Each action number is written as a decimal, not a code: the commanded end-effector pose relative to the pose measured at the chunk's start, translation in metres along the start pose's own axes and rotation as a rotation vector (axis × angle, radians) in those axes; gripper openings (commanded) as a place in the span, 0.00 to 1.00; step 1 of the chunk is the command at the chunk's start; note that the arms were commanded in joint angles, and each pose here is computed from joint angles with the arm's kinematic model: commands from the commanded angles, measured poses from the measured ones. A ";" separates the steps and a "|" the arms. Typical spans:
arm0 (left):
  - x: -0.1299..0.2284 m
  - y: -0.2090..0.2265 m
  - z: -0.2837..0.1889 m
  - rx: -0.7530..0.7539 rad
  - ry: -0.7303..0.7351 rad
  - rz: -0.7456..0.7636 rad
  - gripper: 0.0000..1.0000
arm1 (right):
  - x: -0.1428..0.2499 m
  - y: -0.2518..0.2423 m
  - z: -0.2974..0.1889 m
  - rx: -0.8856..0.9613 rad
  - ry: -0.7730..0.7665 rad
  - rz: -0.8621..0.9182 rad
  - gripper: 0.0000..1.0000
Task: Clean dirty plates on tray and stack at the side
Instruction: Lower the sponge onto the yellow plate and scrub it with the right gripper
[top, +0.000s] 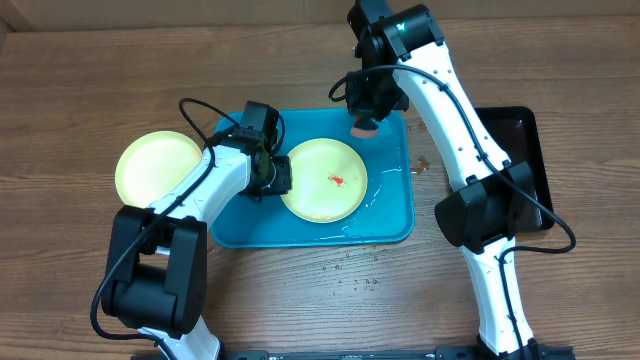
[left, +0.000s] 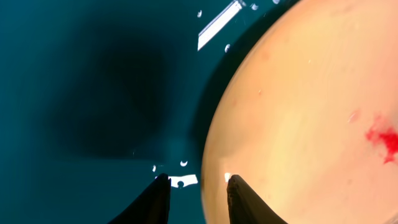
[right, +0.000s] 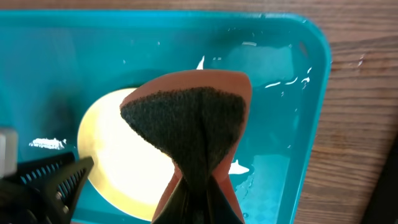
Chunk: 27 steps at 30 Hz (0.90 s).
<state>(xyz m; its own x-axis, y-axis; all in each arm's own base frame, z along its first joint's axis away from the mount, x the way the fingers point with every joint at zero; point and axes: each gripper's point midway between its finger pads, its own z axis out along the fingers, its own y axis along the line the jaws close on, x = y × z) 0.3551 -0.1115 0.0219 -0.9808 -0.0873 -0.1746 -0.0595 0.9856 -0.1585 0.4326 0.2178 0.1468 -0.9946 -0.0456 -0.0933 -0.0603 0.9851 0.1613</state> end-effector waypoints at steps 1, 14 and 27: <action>-0.005 -0.003 0.005 0.004 -0.024 -0.036 0.32 | 0.007 0.006 -0.003 -0.046 0.023 -0.027 0.04; -0.005 0.000 0.019 0.067 0.021 -0.058 0.04 | 0.015 0.020 -0.001 -0.051 0.035 -0.077 0.04; -0.012 0.034 0.014 0.007 0.018 -0.130 0.04 | 0.031 0.043 0.012 -0.048 0.065 -0.149 0.04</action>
<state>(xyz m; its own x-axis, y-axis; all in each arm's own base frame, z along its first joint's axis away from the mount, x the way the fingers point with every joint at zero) 0.3652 -0.0981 0.0079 -0.9743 -0.1787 -0.1369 -0.1438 0.9620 -0.2323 0.4099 0.2466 0.1361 -0.9869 -0.1548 -0.0448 -0.1606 0.9688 0.1887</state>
